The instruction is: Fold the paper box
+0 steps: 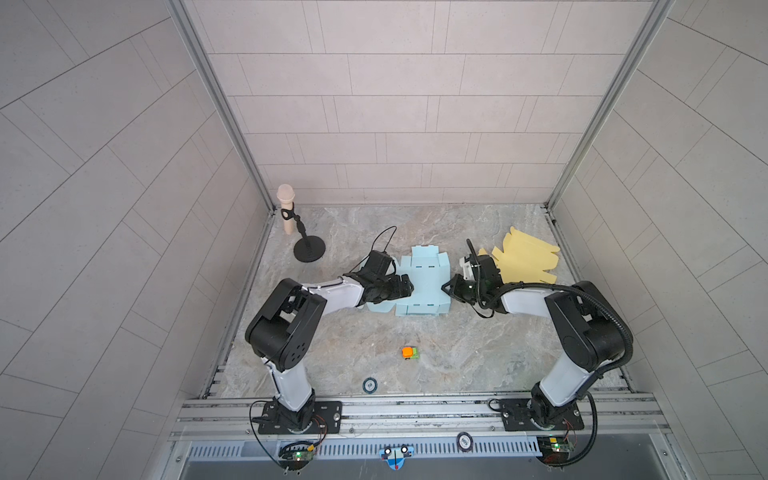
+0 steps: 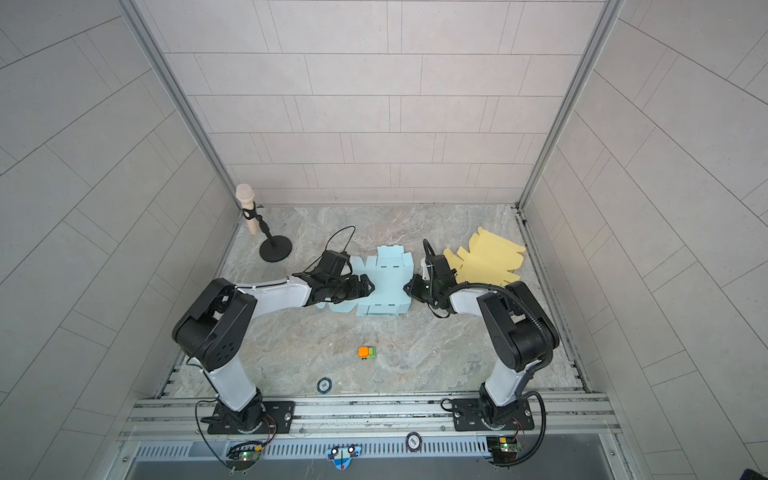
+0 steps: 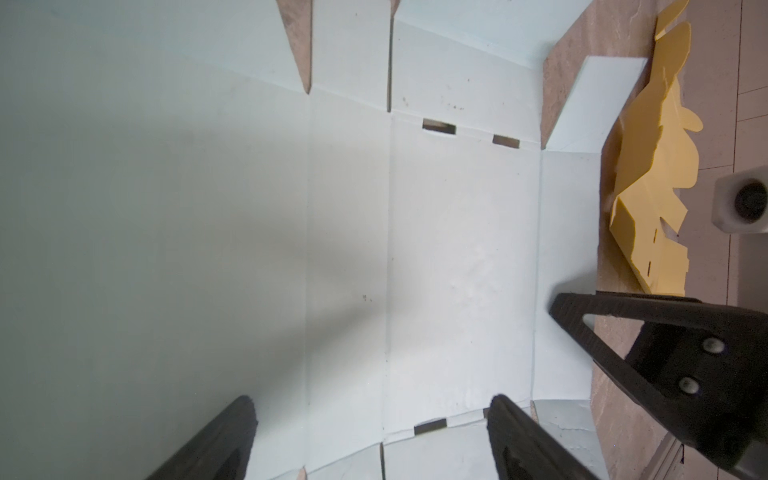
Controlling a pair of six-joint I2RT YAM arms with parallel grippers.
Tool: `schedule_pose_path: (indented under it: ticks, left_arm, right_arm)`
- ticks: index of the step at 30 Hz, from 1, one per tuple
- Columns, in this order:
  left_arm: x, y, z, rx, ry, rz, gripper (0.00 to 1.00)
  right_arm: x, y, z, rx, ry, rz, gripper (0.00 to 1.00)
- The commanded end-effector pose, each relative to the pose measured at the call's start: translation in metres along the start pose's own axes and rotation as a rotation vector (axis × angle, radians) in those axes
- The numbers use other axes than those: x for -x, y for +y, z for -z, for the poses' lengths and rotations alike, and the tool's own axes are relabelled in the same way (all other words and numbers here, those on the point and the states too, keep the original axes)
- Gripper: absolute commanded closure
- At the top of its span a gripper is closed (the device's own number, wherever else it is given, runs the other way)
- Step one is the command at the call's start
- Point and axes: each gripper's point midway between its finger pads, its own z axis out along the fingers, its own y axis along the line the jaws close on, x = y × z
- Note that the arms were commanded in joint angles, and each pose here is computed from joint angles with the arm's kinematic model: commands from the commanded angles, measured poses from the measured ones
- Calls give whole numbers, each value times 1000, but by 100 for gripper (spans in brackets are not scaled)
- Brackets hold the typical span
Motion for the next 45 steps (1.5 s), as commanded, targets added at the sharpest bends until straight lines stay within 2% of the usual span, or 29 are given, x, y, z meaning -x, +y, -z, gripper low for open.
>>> schedule_pose_path:
  ticks: [1, 8, 14, 17, 20, 21, 23, 24, 30, 37, 45]
  left_arm:
    - [-22, 17, -5, 52, 70, 23, 8]
    - [-15, 9, 4, 28, 42, 7, 9]
    - [3, -12, 31, -6, -19, -33, 10]
    - [14, -20, 43, -47, -54, -18, 14]
    - [26, -35, 61, -96, -95, -38, 24]
    - [28, -40, 66, -108, -103, -55, 32]
    - [35, -53, 77, -137, -114, -90, 55]
    - [38, -58, 82, -144, -121, -100, 62]
    - [63, -86, 93, -189, -161, -130, 88]
    - [89, -115, 92, -214, -188, -153, 99]
    - [117, -127, 80, -204, -208, -156, 100]
  right_arm:
    - [3, 1, 5, -8, -15, -1, 86]
    - [5, 6, 10, -22, 5, 45, 91]
    - [14, 21, 33, -86, 34, 210, 94]
    - [18, 28, 47, -125, 50, 288, 94]
    - [18, 40, 59, -127, 78, 384, 95]
    - [17, 44, 62, -128, 88, 413, 95]
    - [14, 52, 68, -125, 103, 469, 95]
    - [13, 56, 70, -119, 109, 488, 95]
    - [11, 80, 81, -68, 79, 562, 97]
    - [8, 102, 98, -28, 9, 632, 100]
    - [2, 112, 114, 0, -23, 688, 100]
